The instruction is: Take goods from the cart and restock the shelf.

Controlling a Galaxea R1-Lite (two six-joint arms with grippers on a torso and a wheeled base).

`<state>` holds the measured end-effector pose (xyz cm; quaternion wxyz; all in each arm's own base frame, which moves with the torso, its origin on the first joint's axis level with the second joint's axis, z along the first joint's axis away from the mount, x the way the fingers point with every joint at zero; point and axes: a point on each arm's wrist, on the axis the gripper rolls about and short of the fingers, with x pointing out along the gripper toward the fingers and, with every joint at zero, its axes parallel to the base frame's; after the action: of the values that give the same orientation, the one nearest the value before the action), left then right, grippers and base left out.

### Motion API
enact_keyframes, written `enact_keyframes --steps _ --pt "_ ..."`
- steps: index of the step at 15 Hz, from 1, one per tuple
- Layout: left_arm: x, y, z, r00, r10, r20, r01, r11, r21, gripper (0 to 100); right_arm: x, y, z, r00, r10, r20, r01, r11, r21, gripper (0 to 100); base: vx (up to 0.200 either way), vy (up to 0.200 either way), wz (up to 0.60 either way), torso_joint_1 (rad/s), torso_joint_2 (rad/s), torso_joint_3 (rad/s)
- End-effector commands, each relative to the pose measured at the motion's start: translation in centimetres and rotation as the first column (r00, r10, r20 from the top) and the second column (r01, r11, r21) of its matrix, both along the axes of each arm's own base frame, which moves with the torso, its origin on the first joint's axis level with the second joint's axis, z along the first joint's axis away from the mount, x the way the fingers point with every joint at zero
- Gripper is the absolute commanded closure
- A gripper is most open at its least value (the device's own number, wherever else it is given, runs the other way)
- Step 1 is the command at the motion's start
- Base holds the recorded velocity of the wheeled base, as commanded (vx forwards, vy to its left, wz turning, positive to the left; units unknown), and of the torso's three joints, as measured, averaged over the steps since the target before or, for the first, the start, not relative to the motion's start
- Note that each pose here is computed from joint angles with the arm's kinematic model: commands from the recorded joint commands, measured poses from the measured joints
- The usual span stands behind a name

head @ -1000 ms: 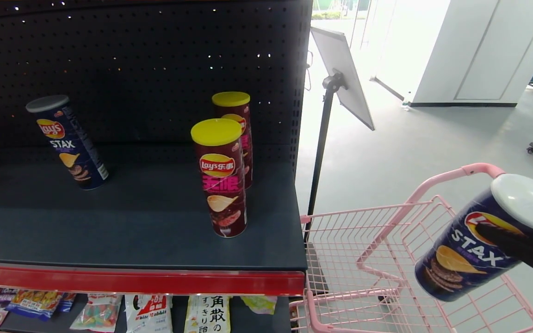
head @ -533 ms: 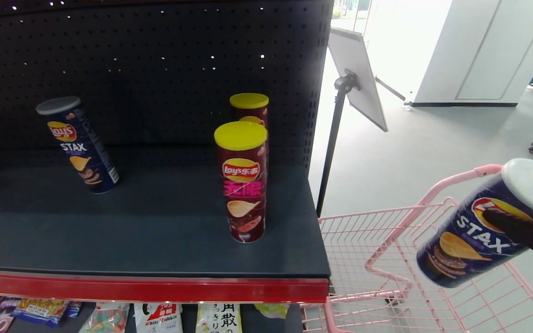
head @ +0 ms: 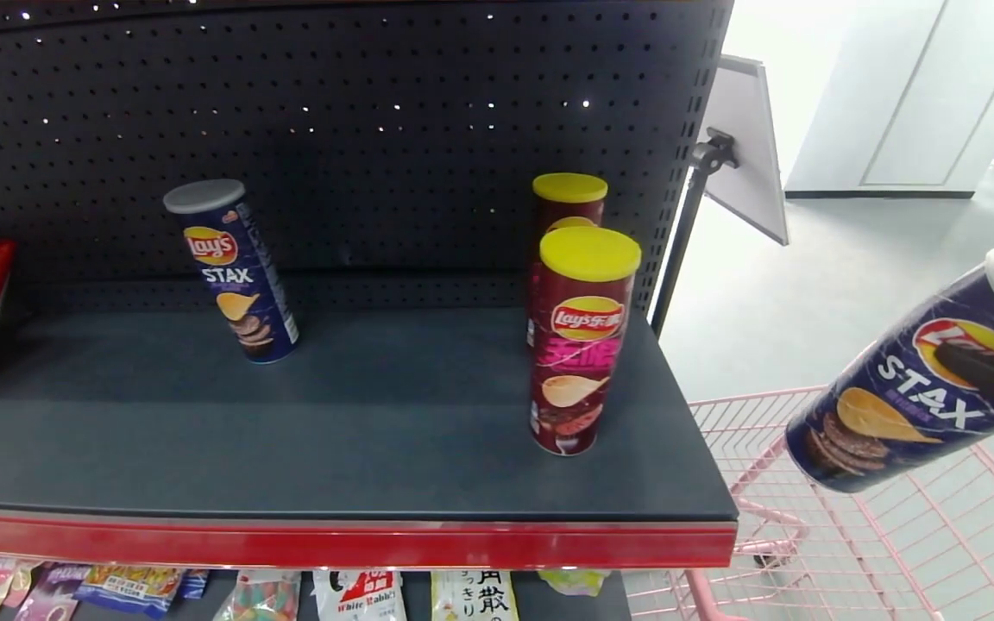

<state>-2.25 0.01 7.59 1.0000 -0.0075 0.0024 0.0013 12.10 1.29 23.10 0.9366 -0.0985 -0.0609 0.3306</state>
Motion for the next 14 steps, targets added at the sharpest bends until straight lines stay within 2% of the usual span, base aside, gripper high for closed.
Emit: enact_keyframes --steps 1,14 --pt "0.01 0.00 -0.01 1.000 0.001 -0.001 -0.001 1.000 0.000 0 -0.46 0.03 0.27 1.000 0.004 0.021 -0.004 1.000 -0.001 100 0.000 0.200 0.00 -0.002 0.01 0.002" --pt "0.01 0.01 -0.01 1.000 -0.001 -0.001 0.001 1.000 0.001 0 -1.40 0.07 -0.24 1.000 0.018 0.008 -0.018 1.000 0.019 100 0.000 0.200 0.00 0.002 0.00 0.002"
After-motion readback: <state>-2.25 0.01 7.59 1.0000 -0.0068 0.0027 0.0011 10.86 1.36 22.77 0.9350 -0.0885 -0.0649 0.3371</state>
